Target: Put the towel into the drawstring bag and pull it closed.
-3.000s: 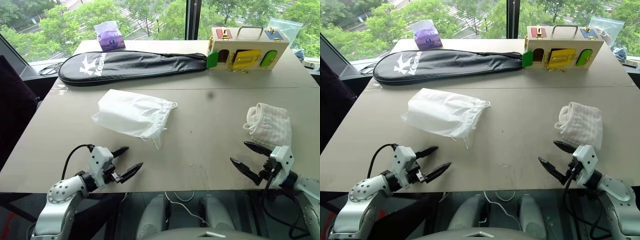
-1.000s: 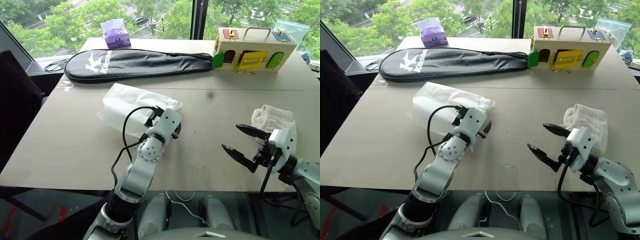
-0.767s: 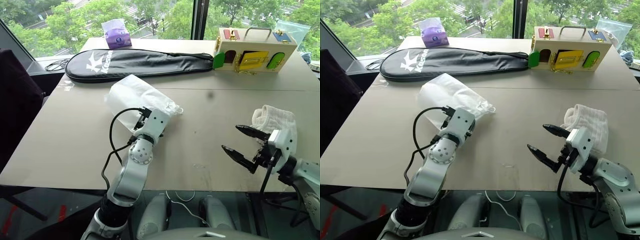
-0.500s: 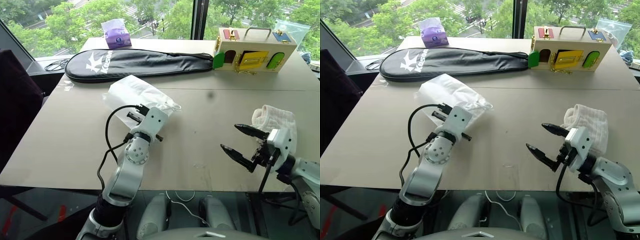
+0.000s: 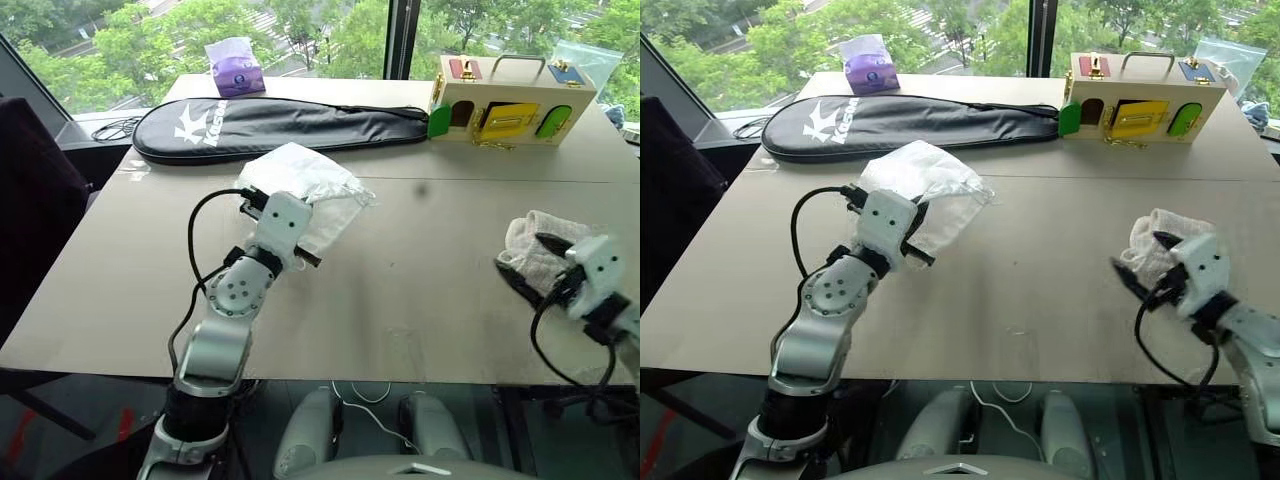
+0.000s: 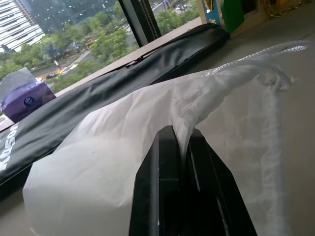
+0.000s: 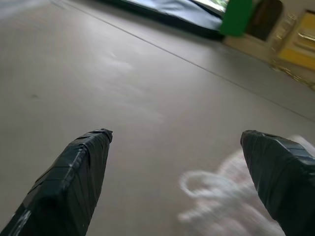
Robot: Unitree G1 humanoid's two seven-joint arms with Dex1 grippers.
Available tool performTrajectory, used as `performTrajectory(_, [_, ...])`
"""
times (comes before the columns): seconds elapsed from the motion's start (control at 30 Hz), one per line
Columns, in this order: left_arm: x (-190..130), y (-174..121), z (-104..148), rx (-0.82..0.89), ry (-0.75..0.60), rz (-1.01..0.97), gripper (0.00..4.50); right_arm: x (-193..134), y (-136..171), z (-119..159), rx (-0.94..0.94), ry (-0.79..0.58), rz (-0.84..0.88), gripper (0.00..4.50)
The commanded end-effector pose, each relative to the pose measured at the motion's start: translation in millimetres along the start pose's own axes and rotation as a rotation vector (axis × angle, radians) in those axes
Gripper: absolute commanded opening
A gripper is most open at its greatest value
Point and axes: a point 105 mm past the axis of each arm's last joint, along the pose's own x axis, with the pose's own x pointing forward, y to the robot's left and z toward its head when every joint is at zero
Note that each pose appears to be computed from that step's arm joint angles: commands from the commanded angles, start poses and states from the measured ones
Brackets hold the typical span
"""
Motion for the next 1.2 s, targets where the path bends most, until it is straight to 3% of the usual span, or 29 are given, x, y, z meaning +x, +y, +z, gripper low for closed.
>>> performTrajectory(0.03, [0,18,2,-0.057,-0.055,-0.006,0.08,-9,-33,2,0.133,0.005,-0.148,4.50])
performTrajectory(0.17, [10,37,-9,-0.092,-0.010,0.000,0.08,-15,-53,-15,0.321,0.070,-0.228,4.50])
performTrajectory(0.3, [23,44,3,-0.103,-0.033,-0.044,0.08,-19,-75,-40,0.466,0.145,-0.324,4.50])
performTrajectory(0.53, [35,53,19,-0.065,-0.065,-0.097,0.08,-7,-50,-69,0.772,0.245,-0.196,4.50])
performTrajectory(0.7, [43,58,29,-0.086,-0.083,-0.101,0.08,16,-10,-54,0.905,0.229,0.008,4.50])
performTrajectory(0.9, [48,54,32,-0.095,-0.091,-0.116,0.08,37,11,-34,1.037,0.140,0.131,4.50])
performTrajectory(1.1, [53,51,33,-0.096,-0.090,-0.134,0.08,59,28,-30,1.091,0.128,0.178,4.50])
performTrajectory(1.2, [56,51,33,-0.113,-0.087,-0.140,0.00,70,31,-33,1.092,0.140,0.162,3.70])
